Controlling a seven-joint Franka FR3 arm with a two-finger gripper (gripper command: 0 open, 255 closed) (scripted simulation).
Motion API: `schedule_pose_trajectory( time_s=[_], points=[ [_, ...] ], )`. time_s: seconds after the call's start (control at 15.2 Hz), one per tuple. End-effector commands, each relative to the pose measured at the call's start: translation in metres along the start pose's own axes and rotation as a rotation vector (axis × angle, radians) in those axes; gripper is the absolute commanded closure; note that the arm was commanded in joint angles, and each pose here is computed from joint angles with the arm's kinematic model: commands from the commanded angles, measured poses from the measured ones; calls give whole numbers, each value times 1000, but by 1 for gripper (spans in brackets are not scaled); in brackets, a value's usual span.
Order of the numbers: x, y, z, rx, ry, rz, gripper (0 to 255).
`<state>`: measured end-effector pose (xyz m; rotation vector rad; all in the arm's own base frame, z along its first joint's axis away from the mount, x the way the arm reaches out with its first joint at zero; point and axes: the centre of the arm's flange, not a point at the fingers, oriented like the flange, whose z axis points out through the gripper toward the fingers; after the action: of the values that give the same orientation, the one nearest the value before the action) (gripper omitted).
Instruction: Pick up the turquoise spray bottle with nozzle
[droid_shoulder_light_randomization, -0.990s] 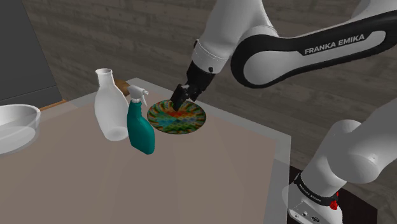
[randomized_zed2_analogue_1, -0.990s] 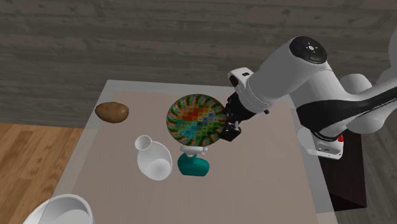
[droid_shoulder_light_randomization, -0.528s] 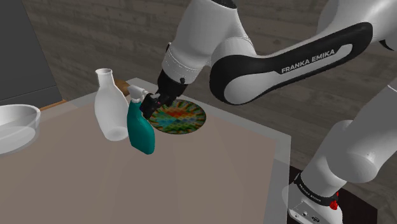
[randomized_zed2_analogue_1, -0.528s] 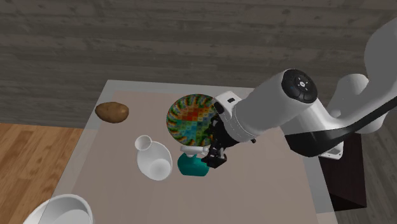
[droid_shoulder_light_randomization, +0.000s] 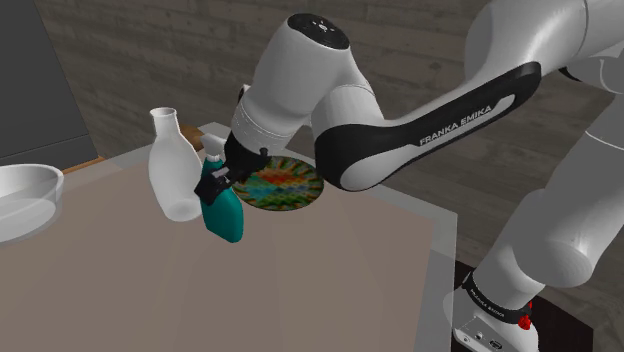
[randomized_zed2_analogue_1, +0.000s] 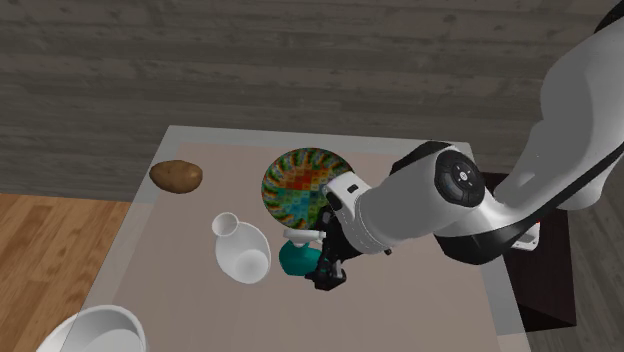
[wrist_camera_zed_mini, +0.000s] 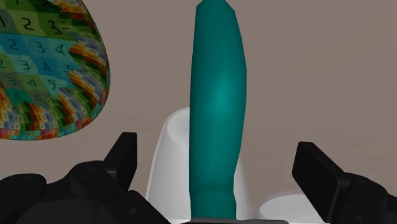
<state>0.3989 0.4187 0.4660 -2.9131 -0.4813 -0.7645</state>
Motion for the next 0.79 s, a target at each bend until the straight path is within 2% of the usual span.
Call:
schedule_pose_trajectory(
  time_s=[0.0, 0.2, 0.26, 0.73],
  points=[
    [-5, 0, 10, 0, 1, 0, 0],
    [-9, 0, 17, 0, 1, 0, 0],
    [-9, -1, 17, 0, 1, 0, 255],
    [-9, -1, 17, 0, 1, 0, 255]
  ],
)
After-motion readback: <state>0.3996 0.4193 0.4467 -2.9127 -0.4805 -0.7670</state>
